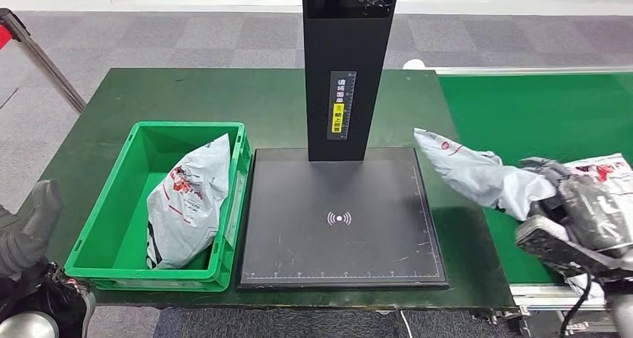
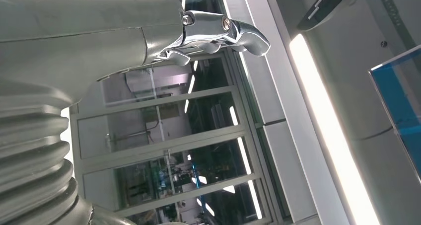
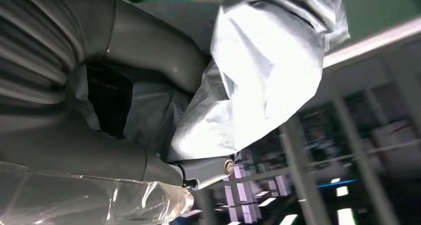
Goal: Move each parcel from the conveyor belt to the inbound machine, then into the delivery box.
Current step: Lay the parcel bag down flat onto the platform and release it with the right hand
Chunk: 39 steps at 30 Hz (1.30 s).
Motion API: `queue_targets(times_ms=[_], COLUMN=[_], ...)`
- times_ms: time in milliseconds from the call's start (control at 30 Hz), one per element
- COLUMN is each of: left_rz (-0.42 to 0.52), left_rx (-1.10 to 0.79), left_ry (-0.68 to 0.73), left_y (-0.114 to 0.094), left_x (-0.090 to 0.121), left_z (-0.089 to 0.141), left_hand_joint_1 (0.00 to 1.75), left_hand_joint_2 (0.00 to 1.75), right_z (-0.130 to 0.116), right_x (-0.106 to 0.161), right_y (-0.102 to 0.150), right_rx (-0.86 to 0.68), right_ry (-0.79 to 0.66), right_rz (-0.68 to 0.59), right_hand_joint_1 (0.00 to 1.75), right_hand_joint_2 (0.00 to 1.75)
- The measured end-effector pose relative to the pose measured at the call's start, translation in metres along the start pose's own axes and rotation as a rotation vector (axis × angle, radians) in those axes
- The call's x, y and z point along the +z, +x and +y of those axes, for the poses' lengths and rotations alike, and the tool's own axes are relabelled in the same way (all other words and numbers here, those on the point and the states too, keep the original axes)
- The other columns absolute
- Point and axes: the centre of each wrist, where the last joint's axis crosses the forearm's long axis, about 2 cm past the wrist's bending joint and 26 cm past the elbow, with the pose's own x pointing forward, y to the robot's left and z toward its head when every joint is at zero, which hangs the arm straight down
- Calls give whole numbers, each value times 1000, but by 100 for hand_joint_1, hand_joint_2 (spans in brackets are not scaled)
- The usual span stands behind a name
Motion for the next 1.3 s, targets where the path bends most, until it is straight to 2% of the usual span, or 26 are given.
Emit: queue_targets(times_ms=[300, 500, 767, 1300], left_rz=[-18, -32, -38, -40], left_rx=[19, 29, 40, 39], left_ry=[10, 26, 34, 33], left_y=[2, 1, -2, -2], left_x=[-12, -17, -19, -19], left_z=[-15, -17, -18, -18], left_hand_joint_1=[0, 0, 0, 0], left_hand_joint_2=[175, 175, 175, 175], right_z=[80, 106, 111, 126], right_x=[-25, -54, -95, -103], right_y=[87, 128, 149, 157], right_rx=[76, 36, 9, 4], right_ry=[165, 220, 227, 270], right_rz=[-276, -414, -489, -513], right_hand_joint_1=[175, 175, 175, 175], right_hand_joint_2=[175, 175, 175, 175])
